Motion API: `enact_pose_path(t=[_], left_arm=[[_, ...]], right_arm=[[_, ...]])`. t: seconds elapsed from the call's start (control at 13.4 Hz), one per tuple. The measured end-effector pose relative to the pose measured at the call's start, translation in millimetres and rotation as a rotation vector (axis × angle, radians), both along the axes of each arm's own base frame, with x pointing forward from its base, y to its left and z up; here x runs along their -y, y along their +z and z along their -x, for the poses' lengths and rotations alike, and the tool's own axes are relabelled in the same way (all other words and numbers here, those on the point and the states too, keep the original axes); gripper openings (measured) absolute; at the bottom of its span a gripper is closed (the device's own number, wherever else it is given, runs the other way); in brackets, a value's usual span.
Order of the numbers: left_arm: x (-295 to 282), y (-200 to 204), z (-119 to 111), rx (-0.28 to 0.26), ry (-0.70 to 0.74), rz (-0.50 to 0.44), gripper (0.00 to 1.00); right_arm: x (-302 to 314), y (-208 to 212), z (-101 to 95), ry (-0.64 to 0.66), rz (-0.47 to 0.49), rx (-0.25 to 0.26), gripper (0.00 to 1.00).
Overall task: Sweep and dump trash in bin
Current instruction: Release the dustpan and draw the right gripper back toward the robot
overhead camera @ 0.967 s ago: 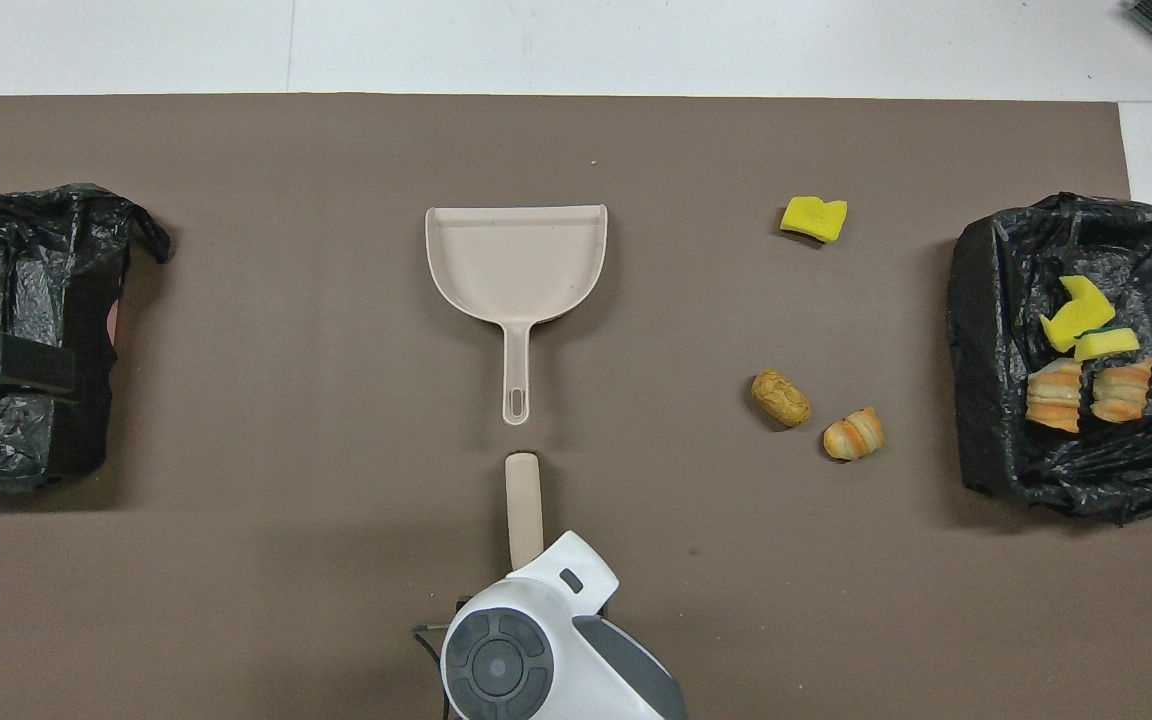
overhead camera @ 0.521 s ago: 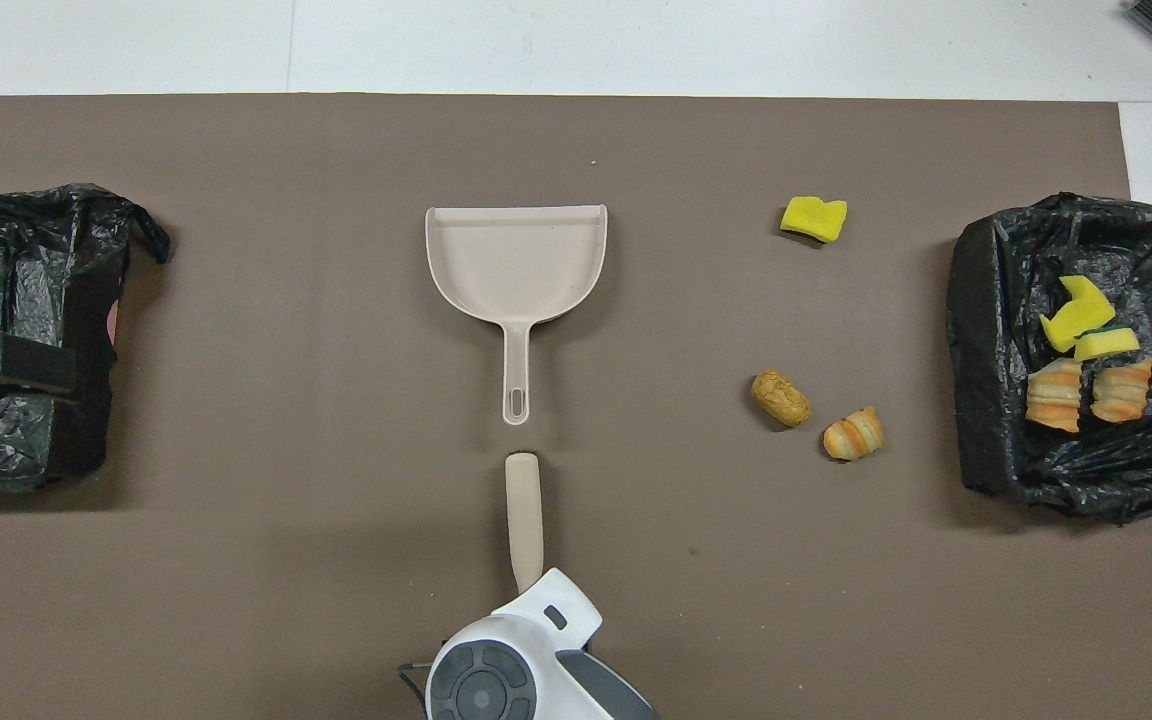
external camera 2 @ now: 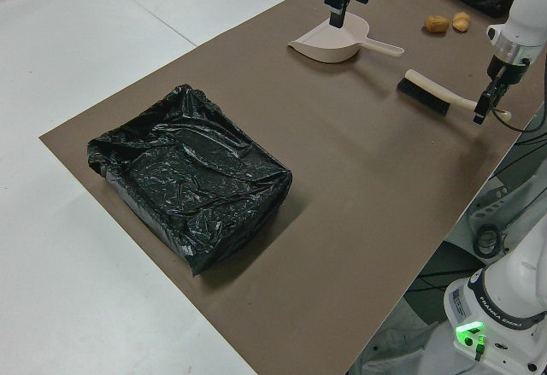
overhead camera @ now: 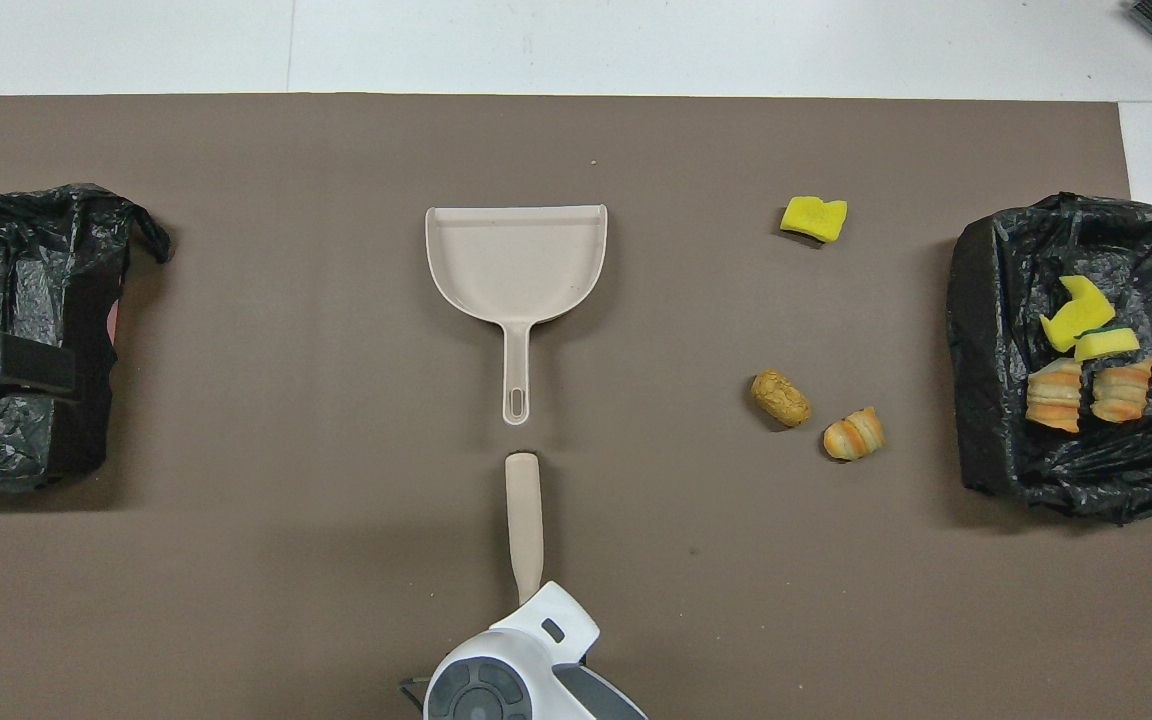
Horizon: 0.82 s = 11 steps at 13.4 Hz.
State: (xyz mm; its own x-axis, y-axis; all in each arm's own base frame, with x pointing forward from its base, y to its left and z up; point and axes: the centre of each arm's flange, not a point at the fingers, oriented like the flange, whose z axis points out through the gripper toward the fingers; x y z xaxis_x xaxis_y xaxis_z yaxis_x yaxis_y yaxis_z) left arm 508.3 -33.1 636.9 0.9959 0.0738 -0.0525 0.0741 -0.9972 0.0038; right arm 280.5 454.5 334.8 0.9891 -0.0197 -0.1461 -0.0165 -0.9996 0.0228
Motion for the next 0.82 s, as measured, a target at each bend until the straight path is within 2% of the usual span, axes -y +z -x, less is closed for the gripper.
enact_pose_path(t=[0.15, 0.52, 0.82], left_arm=[[0.0, 0.0, 0.0, 0.0, 0.0, 0.0, 1.0], [0.0, 0.0, 0.0, 0.0, 0.0, 0.0, 1.0], [0.0, 0.1, -0.1, 0.001, 0.001, 0.0, 1.0]], right_arm=[[-0.4, 0.3, 0.0, 0.0, -0.002, 0.002, 0.28], [-1.0, 1.5, -1.9, -0.006, -0.012, 0.009, 0.26], [0.6, 21.8, -7.0, -0.125, -0.019, 0.027, 0.26]])
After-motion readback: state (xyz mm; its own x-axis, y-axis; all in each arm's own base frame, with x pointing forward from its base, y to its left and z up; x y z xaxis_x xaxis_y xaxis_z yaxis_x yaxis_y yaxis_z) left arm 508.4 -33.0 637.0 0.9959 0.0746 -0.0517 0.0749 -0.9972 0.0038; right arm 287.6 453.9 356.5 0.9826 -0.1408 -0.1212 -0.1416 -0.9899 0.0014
